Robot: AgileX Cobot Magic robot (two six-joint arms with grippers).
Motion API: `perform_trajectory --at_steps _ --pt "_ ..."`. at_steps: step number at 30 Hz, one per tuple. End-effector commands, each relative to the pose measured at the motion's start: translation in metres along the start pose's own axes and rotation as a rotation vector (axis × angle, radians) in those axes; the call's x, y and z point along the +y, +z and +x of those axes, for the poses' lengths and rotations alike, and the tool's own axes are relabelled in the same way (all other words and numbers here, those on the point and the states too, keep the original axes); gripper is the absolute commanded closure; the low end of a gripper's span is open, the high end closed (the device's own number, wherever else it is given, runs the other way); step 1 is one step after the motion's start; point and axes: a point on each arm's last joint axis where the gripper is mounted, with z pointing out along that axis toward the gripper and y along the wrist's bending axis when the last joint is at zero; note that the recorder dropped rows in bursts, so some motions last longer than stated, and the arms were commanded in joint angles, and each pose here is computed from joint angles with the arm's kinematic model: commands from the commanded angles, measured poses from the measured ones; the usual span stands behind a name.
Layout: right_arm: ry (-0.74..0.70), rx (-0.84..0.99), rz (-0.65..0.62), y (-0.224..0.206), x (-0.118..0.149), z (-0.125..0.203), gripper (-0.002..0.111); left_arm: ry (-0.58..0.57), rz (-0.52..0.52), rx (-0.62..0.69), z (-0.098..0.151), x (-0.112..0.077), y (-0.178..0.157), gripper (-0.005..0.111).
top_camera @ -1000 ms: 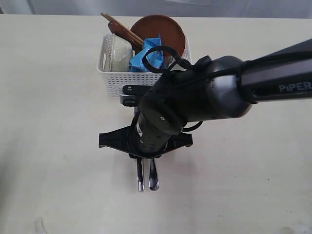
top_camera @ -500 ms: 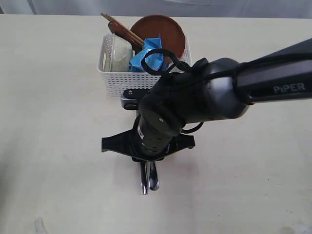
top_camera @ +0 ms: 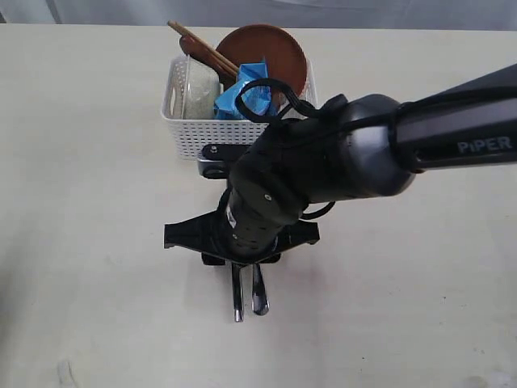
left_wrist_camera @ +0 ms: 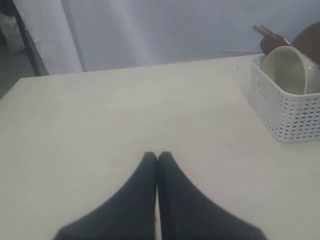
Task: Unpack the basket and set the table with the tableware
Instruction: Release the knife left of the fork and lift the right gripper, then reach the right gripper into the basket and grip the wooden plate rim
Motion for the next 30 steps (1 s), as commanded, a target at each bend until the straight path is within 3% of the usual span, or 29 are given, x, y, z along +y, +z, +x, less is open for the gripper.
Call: perform_trajectory --at_steps 1,5,10,14,18,23,26,30 --pt "-0.043 -0.080 -0.071 -0.022 0.005 -0.009 0.064 0.004 -0.004 -0.008 0.000 0.000 0.000 0.107" --pt "-0.115 -0.146 -0.101 -0.050 0.017 -0.023 0.064 0.004 -0.004 -0.008 0.000 0.000 0.000 0.107" --pt "-0.163 -0.193 0.021 -0.090 0.021 -0.059 0.064 0.004 -0.004 -0.008 0.000 0.000 0.000 0.107" --pt "-0.081 -0.218 0.071 -0.115 0.004 -0.098 0.064 0.004 -0.004 -0.008 0.000 0.000 0.000 0.107" --pt "0.007 -0.240 0.031 -0.130 -0.017 -0.125 0.064 0.004 -0.004 -0.008 0.000 0.000 0.000 0.107" --pt "-0.046 -0.326 -0.043 -0.144 -0.026 -0.149 0.059 0.004 -0.004 -0.008 0.000 0.000 0.000 0.107" --pt "-0.048 -0.375 -0.039 -0.154 -0.036 -0.166 0.049 0.004 -0.004 -0.008 0.000 0.000 0.000 0.107" --pt "-0.072 -0.398 0.006 -0.156 -0.059 -0.197 0.048 0.004 -0.004 -0.008 0.000 0.000 0.000 0.107"
